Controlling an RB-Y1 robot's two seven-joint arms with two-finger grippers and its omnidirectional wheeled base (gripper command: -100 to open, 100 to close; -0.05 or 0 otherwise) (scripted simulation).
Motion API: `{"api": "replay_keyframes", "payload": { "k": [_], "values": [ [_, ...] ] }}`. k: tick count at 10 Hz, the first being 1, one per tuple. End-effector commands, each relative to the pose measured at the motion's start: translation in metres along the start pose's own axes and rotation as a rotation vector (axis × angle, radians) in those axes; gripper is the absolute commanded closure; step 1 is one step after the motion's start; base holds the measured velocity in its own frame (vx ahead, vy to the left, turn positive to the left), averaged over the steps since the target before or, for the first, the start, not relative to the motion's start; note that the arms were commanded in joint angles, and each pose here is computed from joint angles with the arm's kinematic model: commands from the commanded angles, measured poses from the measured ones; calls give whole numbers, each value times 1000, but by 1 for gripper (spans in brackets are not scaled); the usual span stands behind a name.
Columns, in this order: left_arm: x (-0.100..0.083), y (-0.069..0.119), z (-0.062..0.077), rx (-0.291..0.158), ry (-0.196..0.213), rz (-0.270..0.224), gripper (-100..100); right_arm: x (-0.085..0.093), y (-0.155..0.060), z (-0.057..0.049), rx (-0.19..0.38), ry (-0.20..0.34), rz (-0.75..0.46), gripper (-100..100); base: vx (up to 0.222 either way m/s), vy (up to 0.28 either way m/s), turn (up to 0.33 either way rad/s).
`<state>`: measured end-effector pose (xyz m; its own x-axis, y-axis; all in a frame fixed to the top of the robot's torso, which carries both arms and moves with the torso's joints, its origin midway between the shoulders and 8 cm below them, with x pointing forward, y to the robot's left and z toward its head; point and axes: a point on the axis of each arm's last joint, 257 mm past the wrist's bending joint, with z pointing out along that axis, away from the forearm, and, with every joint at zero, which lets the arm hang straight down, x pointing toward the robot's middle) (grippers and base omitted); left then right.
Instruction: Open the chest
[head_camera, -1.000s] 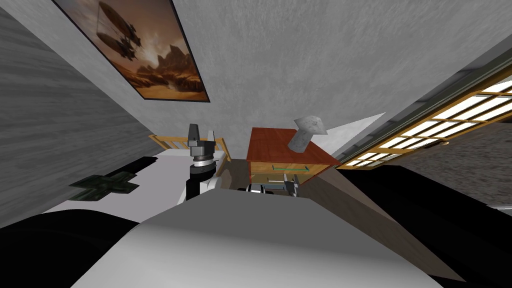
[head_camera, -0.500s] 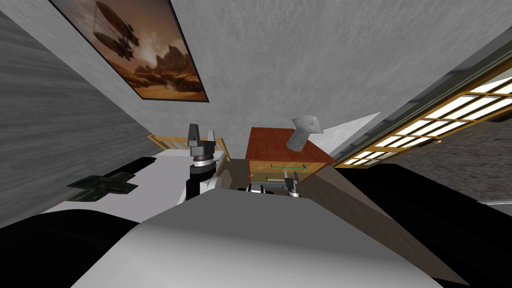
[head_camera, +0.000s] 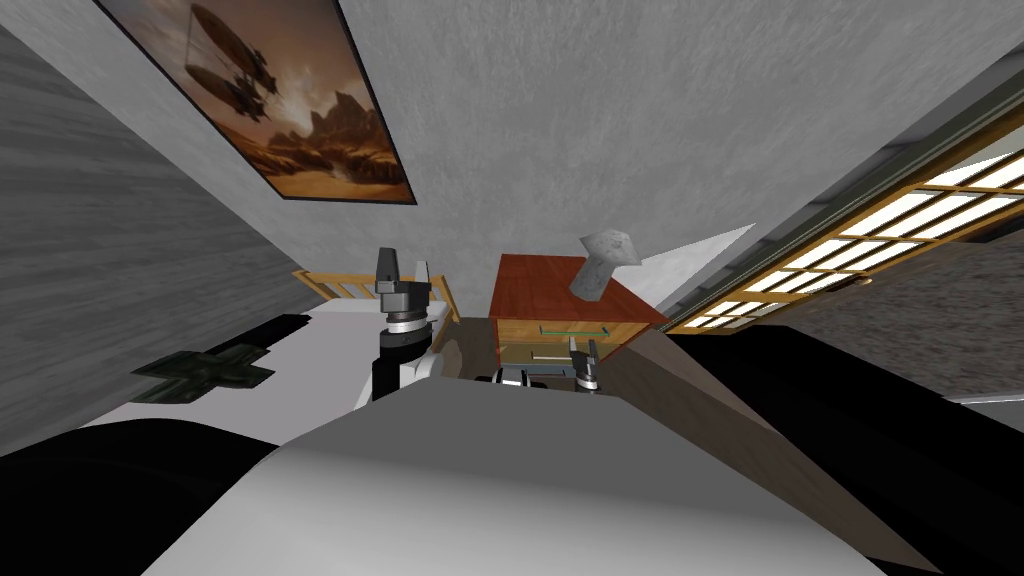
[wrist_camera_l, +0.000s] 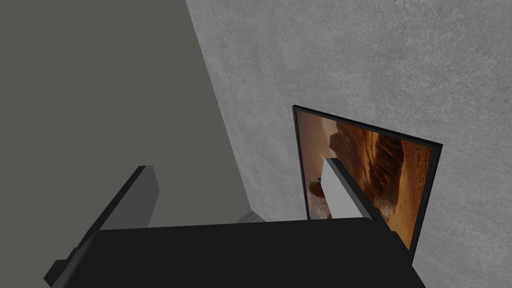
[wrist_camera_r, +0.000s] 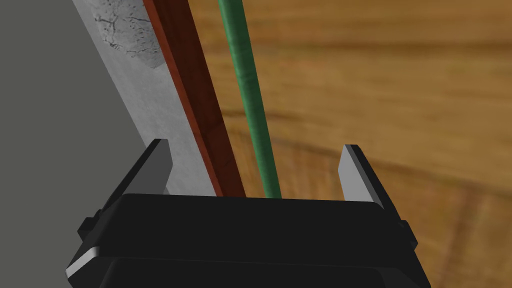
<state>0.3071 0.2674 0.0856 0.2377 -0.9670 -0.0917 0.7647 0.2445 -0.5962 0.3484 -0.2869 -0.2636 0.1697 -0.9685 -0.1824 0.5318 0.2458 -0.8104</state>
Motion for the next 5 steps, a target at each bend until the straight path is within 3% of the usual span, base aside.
{"api": "replay_keyframes", "payload": {
  "k": [1,4,5],
  "values": [
    [0,0,0,0,0,0,0,7,-1,13,0,-5,-2,-100,-9,30,-37],
    [0,0,0,0,0,0,0,19,-2,34,-2,-11,3,-100,-11,54,-31],
    [0,0,0,0,0,0,0,16,-3,30,0,-11,1,-100,-11,27,-7]
  ]
}}
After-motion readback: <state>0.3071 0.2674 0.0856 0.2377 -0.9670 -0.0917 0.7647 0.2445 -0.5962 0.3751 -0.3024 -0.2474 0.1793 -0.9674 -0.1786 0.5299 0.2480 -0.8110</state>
